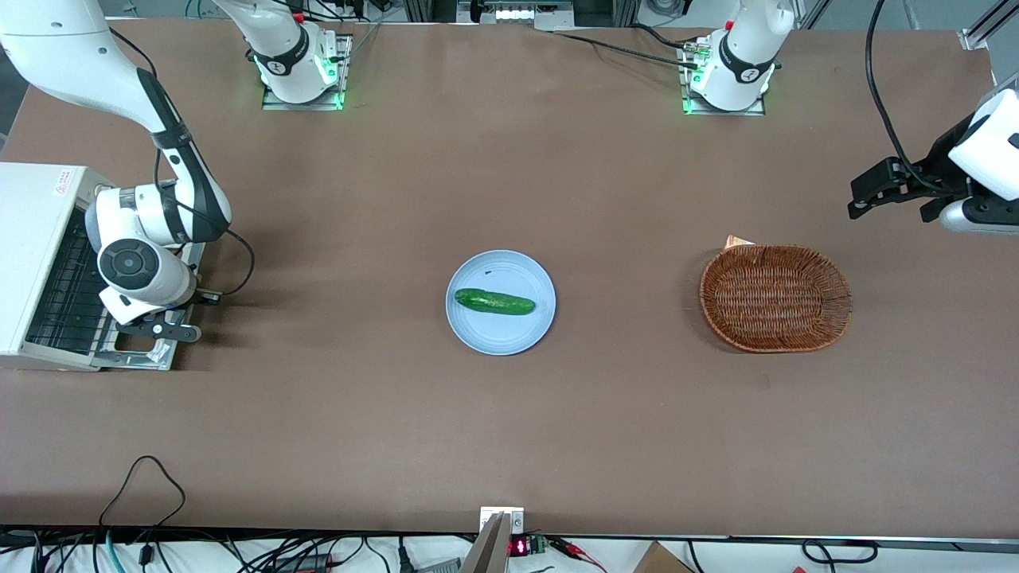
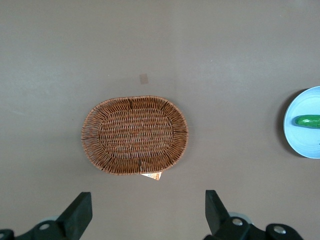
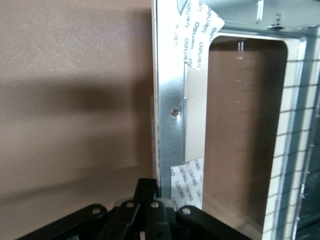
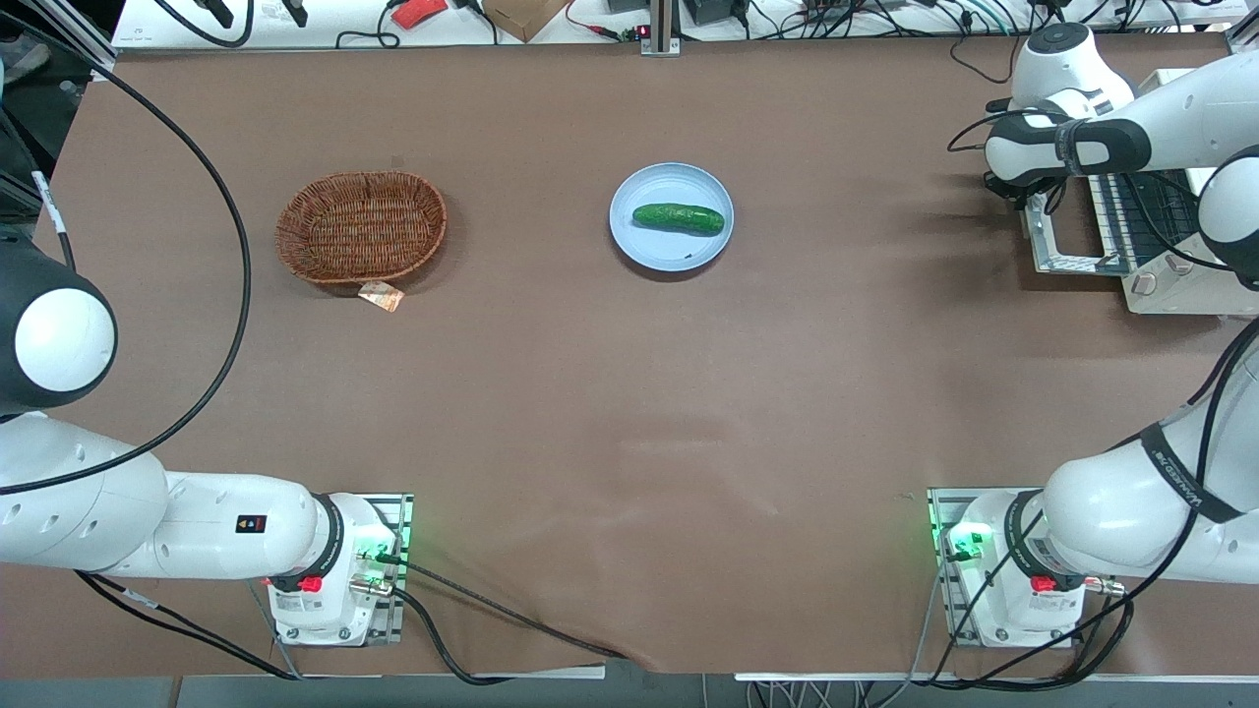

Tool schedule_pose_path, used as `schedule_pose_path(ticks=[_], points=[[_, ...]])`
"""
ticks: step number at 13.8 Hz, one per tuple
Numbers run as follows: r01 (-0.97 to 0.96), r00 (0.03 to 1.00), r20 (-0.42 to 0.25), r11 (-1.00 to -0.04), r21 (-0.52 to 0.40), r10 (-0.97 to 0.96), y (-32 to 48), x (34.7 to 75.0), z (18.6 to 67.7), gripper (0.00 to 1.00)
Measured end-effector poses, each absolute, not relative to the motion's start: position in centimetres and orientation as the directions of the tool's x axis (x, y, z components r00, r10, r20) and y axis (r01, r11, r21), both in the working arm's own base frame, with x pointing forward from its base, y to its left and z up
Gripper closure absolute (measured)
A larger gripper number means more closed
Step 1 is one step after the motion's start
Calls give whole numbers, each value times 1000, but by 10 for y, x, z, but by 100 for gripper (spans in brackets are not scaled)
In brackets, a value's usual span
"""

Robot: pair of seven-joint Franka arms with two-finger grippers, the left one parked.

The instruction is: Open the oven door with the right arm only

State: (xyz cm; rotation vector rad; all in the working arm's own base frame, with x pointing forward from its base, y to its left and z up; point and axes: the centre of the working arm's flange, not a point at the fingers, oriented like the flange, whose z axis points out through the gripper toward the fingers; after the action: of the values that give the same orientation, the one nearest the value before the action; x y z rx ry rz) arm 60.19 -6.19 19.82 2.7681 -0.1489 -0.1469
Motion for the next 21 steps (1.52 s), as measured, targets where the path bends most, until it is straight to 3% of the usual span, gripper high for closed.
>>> schedule_pose_path(ticks=[8,14,18,21], points=[[-69,990,-92,-931,359,-109,-61,602,183,99],[-65,982,-144,-935,347,-121,-45,597,186,99],[-88,981,-138,-947,308,-136,-18,601,219,99],[-119,984,-103,-967,227,-145,-6,608,269,99]])
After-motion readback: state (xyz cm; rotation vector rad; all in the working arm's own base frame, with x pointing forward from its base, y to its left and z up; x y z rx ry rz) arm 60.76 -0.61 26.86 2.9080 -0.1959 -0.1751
